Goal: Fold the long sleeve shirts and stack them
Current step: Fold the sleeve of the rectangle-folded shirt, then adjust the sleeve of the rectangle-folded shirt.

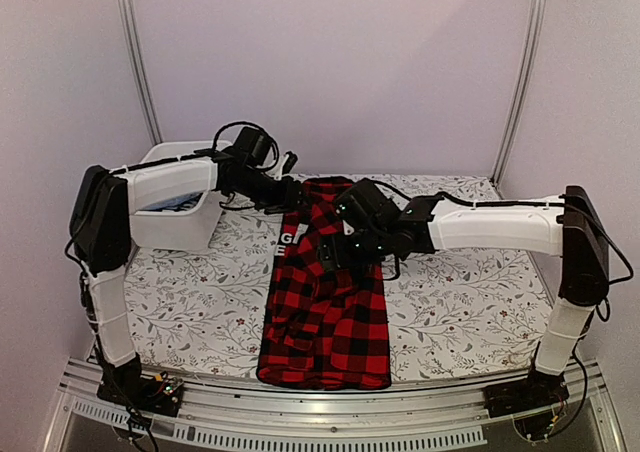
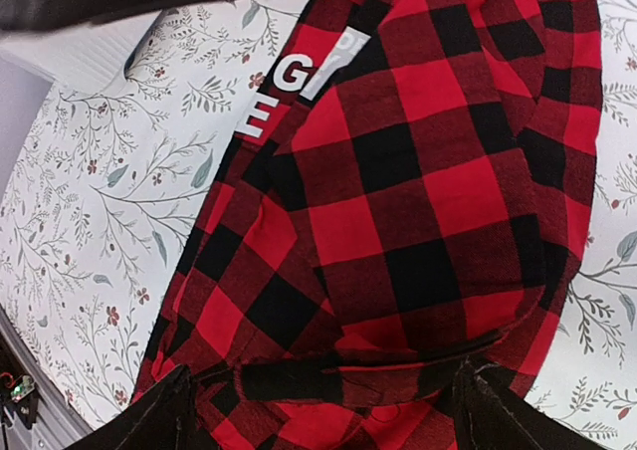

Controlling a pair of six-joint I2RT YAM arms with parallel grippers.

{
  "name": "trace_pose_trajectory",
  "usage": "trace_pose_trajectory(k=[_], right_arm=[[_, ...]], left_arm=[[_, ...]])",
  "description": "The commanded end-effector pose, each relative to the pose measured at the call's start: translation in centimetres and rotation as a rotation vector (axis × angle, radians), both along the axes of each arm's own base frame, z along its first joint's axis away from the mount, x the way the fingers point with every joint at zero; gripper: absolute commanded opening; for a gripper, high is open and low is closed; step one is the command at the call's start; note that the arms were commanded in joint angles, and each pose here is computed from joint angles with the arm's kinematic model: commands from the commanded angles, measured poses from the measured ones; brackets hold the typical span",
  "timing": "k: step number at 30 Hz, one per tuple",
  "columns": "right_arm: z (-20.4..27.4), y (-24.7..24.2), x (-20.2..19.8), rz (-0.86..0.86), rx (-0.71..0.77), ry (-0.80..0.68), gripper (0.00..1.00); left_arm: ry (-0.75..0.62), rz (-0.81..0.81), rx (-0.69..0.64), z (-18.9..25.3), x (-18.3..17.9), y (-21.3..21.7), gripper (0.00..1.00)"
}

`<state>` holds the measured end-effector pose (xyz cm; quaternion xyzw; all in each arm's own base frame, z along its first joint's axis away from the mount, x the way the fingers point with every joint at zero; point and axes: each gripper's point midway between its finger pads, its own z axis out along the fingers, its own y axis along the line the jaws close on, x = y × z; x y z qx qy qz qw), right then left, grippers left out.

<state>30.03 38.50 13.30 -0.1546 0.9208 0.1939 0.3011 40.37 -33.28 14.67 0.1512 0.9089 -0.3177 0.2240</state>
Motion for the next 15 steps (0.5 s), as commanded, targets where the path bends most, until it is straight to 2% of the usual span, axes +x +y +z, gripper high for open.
trace_pose_trajectory(k=[1, 5, 9, 15], right_arm=[[-1.1, 1.3, 0.5, -0.090, -0.177, -0.062, 0.91], [-3.9, 2.1, 0.4, -0.119, -0.308, -0.046, 0.95], [-5.6, 1.9, -0.1, -0.129, -0.398, -0.033, 0.95], [-6.1, -0.9, -1.1, -0.199, -0.491, -0.032, 0.87]], left_arm=[[-0.084, 0.073, 0.104, -1.7, 6.1, 0.8, 0.56], [-0.105, 0.086, 0.116, -2.6, 10.1, 0.5, 0.57], [-0.114, 0.083, 0.112, -3.6, 12.2, 0.2, 0.58], [-0.111, 0.065, 0.097, -4.6, 12.9, -0.5, 0.58]])
